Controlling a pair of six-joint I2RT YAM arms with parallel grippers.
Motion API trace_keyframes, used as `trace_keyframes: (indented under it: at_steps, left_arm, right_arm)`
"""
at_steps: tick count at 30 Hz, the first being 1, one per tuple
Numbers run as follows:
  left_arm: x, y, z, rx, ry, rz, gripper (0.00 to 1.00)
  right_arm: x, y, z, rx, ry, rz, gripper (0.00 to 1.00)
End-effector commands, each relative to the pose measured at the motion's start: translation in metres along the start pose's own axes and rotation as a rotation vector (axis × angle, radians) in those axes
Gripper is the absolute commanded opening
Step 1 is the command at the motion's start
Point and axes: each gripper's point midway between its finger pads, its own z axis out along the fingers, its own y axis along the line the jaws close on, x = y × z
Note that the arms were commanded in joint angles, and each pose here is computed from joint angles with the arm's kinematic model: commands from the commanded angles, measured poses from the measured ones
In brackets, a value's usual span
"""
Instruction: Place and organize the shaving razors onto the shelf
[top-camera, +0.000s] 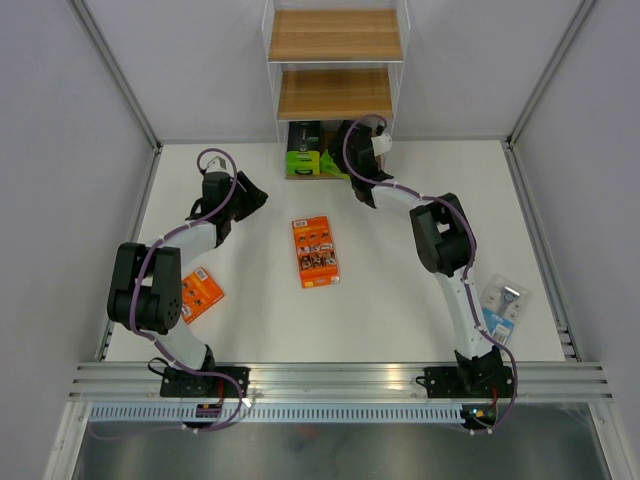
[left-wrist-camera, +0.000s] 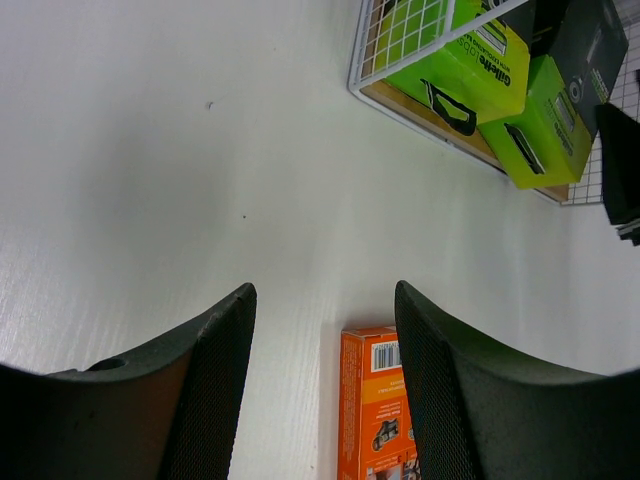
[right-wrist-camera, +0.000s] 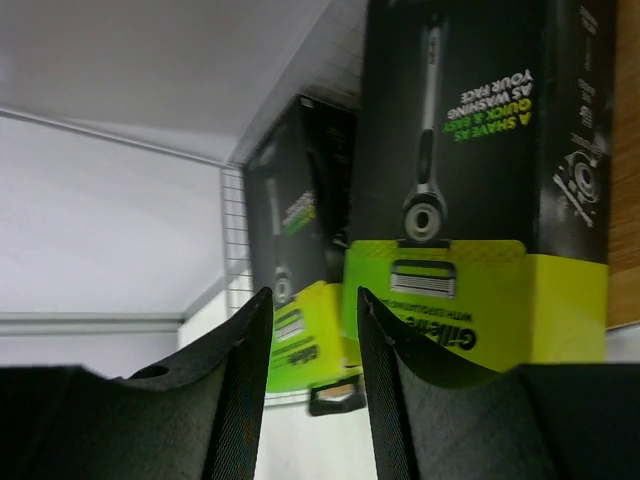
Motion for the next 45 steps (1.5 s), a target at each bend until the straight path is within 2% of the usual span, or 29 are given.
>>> trace_keyframes:
  at_steps: [1, 13, 19, 24, 39, 42, 43, 44, 45]
  left_arm:
    - [-0.018, -0.009, 0.003, 0.033, -0.049, 0.040, 0.63]
    - [-0.020, -0.008, 0.005, 0.020, -0.052, 0.034, 0.63]
    - [-0.022, -0.009, 0.004, 0.020, -0.055, 0.030, 0.63]
    - [-0.021, -0.009, 0.002, 0.018, -0.053, 0.028, 0.63]
    - [-0.022, -0.014, -0.001, 0.038, -0.051, 0.035, 0.63]
    - [-0.023, -0.016, -0.004, 0.048, -0.051, 0.036, 0.63]
    - [-0.023, -0.018, -0.005, 0.054, -0.052, 0.037, 0.63]
    - [-0.024, -0.019, -0.006, 0.059, -0.053, 0.037, 0.63]
    - [-0.023, -0.021, -0.007, 0.068, -0.048, 0.038, 0.63]
  right_arm:
    - [-0.002, -0.013, 0.015, 0.057, -0.023, -0.115, 0.46]
    - [-0.007, -0.086, 0.005, 0.322, 0.001, -0.471, 0.47]
    - [-0.008, -0.123, -0.009, 0.418, 0.059, -0.565, 0.48]
    - [-0.019, -0.142, -0.019, 0.475, 0.055, -0.645, 0.48]
    - [-0.052, -0.138, -0.012, 0.472, 0.048, -0.755, 0.48]
    - [-0.056, -0.127, -0.022, 0.433, 0.042, -0.739, 0.47]
    - [-0.065, -0.098, -0.024, 0.355, 0.007, -0.703, 0.47]
    - [-0.060, -0.104, -0.032, 0.353, 0.024, -0.702, 0.47]
    - [-0.070, -0.083, -0.040, 0.312, -0.001, -0.687, 0.48]
